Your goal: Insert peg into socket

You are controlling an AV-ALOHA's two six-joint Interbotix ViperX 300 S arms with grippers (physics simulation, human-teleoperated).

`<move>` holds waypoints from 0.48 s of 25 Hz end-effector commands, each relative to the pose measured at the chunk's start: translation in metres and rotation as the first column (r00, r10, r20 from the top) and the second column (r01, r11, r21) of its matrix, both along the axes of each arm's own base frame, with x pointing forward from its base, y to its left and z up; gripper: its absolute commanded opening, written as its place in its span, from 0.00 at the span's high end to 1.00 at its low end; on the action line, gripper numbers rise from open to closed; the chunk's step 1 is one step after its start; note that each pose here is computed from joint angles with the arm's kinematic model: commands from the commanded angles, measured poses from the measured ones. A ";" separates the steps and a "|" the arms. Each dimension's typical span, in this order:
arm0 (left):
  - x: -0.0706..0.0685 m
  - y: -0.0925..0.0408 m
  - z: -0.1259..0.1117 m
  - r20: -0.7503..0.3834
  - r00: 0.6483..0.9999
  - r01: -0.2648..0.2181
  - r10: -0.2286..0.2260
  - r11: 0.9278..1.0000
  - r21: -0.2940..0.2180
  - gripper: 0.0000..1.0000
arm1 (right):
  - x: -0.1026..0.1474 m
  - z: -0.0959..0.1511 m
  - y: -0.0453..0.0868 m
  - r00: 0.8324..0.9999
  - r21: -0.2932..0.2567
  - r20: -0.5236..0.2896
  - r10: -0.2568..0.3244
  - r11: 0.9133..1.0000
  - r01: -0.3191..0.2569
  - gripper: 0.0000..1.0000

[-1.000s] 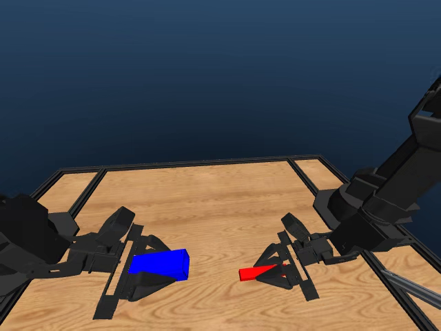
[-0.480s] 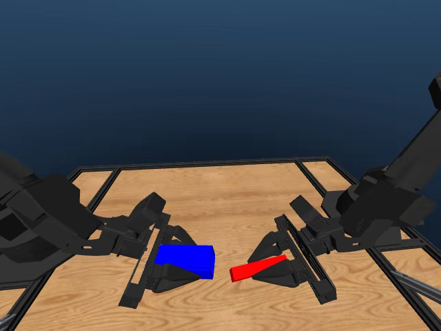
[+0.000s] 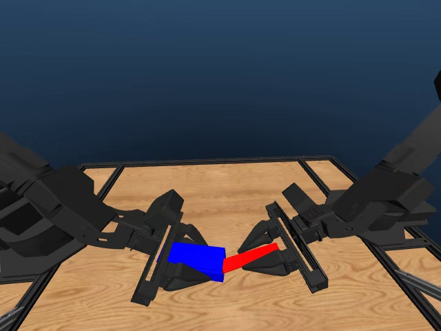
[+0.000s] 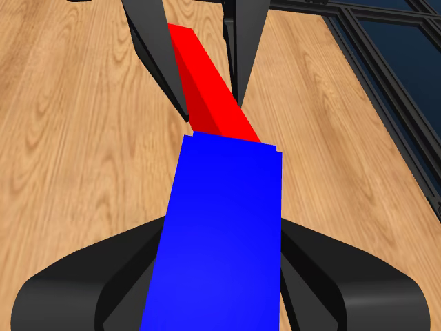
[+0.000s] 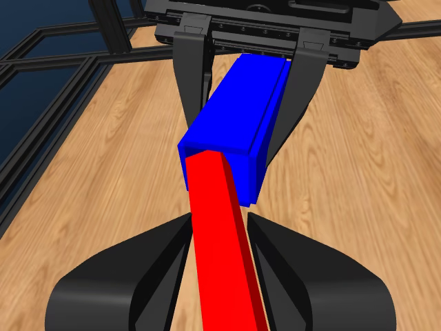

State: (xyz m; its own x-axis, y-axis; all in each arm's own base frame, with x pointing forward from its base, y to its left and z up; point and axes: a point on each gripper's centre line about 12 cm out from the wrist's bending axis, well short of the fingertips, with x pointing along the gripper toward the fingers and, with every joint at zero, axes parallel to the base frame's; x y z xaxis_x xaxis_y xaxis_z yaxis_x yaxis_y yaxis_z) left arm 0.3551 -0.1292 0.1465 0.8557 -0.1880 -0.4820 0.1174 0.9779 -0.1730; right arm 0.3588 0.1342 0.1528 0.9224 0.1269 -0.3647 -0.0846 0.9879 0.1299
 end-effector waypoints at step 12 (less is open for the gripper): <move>0.009 0.002 0.012 0.052 0.999 -0.012 0.013 1.000 -0.018 1.00 | 0.070 0.006 0.016 0.999 0.047 0.005 0.037 0.998 -0.037 1.00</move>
